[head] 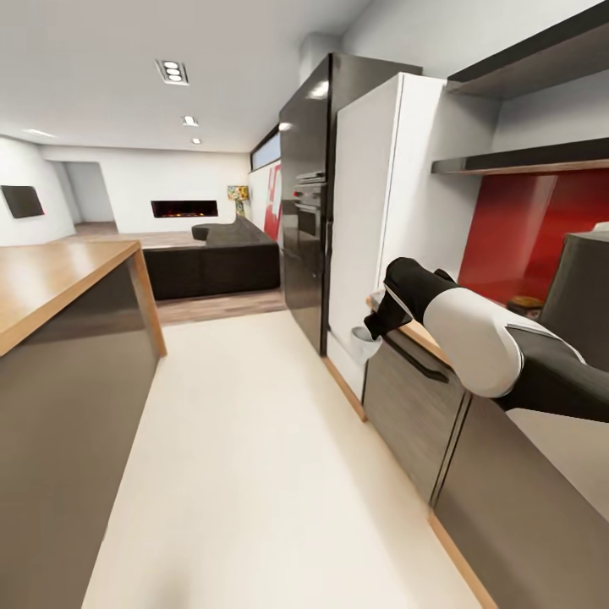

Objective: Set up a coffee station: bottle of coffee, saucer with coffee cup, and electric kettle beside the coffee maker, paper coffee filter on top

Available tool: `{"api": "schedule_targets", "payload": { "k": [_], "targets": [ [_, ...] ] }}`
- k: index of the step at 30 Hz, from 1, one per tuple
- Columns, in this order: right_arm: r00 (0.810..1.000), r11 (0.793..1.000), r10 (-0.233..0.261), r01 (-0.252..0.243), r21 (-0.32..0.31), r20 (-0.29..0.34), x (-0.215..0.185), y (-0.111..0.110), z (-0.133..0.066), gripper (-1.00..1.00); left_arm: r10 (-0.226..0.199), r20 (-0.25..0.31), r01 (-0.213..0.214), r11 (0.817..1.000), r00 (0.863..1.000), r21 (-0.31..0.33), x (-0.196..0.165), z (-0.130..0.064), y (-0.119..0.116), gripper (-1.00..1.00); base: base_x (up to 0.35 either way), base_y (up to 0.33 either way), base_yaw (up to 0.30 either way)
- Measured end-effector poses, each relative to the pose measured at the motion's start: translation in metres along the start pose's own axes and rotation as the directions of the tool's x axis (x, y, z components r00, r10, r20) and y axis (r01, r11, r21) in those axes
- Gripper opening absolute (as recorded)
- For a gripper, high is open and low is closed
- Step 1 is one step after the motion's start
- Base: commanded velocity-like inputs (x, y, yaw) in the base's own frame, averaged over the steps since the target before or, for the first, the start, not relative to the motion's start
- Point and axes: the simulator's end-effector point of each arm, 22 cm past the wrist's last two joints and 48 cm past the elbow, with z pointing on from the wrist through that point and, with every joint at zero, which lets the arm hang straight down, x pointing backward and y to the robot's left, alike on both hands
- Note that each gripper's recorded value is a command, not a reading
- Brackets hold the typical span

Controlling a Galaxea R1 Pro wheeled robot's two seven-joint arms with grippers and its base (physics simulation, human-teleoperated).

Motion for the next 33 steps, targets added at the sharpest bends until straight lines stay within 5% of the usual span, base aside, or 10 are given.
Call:
{"api": "schedule_targets", "payload": {
  "k": [13,33],
  "targets": [
    [1.0,1.0,0.0,0.0,-0.001,0.003,-0.0006,0.0002,-0.0018,-1.0,0.002,0.002,-0.002,1.0,1.0,0.001,-0.0012,0.0002,-0.0001,1.0,0.079,0.014,-0.22],
    [1.0,0.999,0.002,-0.002,-0.04,0.005,-0.0012,0.0086,-0.0028,-1.0,0.003,0.002,-0.003,1.0,1.0,0.001,-0.0012,0.0001,-0.0002,1.0,0.034,0.025,-0.034]
  ]
}}
